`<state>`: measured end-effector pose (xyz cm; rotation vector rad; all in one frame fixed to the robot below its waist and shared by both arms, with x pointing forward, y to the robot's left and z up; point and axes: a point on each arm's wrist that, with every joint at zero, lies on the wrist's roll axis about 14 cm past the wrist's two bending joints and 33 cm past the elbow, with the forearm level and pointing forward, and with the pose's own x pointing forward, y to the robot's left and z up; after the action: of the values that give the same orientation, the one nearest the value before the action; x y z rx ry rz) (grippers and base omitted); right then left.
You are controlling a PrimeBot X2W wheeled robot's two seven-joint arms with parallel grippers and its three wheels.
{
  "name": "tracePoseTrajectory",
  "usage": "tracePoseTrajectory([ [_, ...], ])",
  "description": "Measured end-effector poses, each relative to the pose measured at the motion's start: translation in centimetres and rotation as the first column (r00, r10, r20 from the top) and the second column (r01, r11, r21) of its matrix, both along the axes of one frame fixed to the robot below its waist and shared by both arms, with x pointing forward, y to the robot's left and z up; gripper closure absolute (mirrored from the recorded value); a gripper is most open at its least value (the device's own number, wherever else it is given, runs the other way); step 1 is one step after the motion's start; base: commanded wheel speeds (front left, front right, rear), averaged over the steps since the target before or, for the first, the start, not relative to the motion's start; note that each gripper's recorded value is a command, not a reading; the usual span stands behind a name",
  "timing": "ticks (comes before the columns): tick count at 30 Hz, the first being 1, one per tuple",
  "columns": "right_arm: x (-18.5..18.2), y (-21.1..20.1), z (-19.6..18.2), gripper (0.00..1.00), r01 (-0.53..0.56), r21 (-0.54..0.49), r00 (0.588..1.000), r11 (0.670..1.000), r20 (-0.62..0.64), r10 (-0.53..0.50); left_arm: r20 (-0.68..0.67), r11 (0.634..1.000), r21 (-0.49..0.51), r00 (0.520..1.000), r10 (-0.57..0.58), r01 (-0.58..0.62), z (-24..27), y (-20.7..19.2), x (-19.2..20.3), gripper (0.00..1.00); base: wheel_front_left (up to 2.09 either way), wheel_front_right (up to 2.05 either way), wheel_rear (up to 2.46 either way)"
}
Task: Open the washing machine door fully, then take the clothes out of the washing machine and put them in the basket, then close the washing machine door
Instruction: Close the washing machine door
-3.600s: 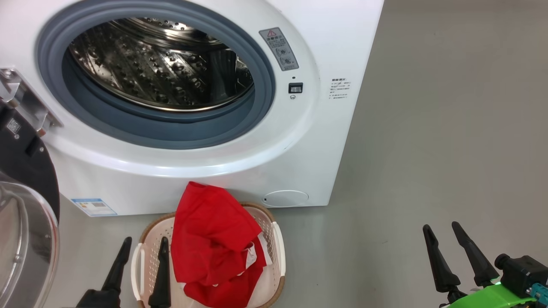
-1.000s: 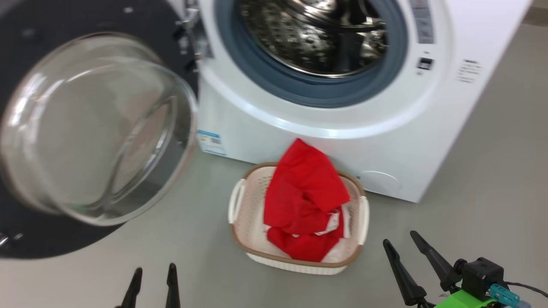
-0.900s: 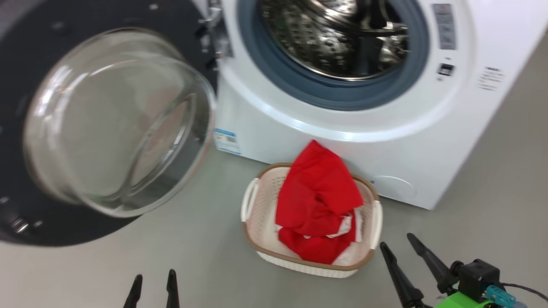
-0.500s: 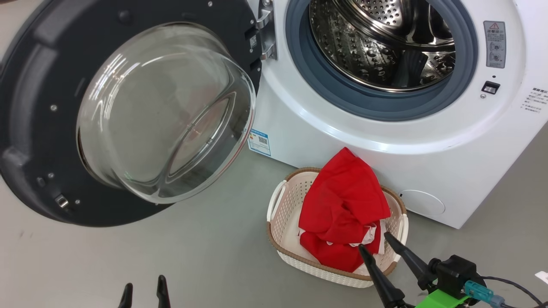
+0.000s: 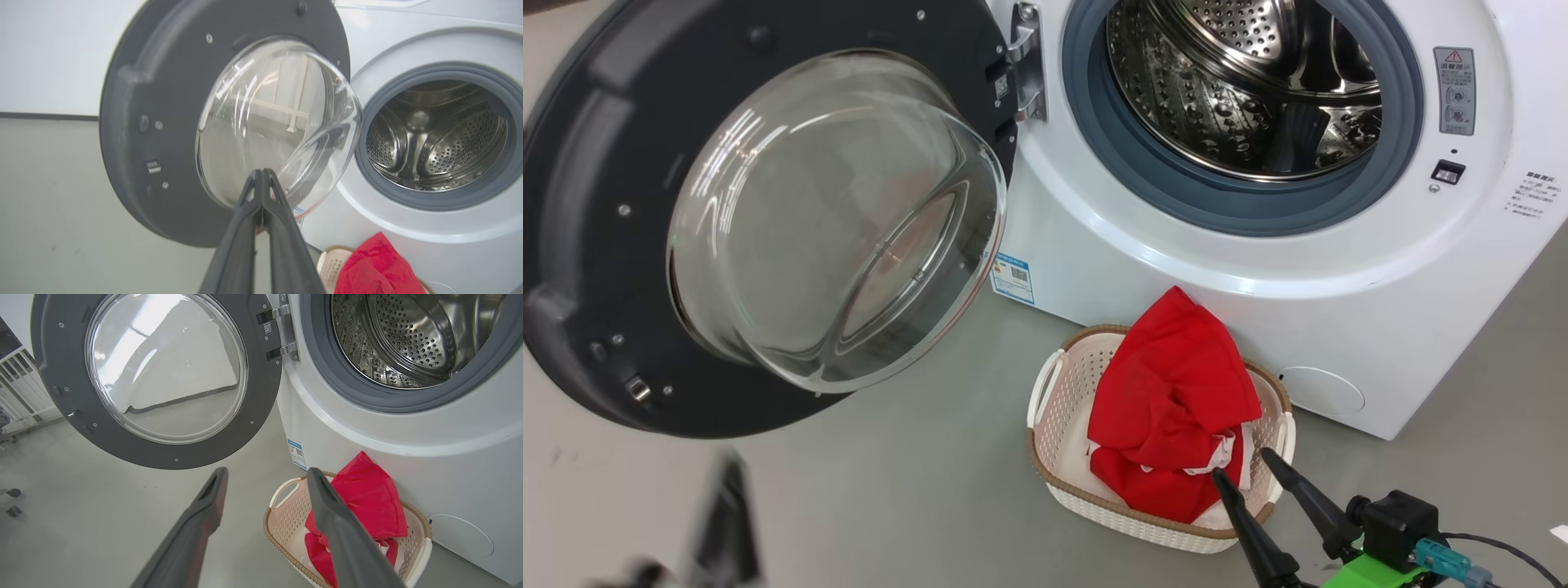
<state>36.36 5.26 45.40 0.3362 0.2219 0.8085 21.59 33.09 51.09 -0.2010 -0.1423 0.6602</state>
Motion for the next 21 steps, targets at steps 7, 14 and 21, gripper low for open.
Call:
tracePoseTrajectory([
  [7,0.1,-1.4,-0.7,0.00,0.054,-0.001,0.998,0.999,-0.030,-0.054,0.273,0.946,0.306,0.962,0.024,-0.110,13.1,5.6,0.5,1.00,0.00,0.00,0.00],
  [14,0.6,-2.2,-1.0,0.00,0.089,0.005,0.995,0.996,-0.038,-0.089,0.405,0.859,0.462,0.914,0.020,-0.223,22.1,10.6,0.2,1.00,0.00,0.00,0.00],
  [21,1.6,-3.5,-2.1,0.00,0.125,-0.004,0.990,0.992,-0.064,-0.125,0.440,0.905,0.348,0.895,0.074,-0.245,23.1,15.6,3.0,1.00,0.00,0.00,0.00],
])
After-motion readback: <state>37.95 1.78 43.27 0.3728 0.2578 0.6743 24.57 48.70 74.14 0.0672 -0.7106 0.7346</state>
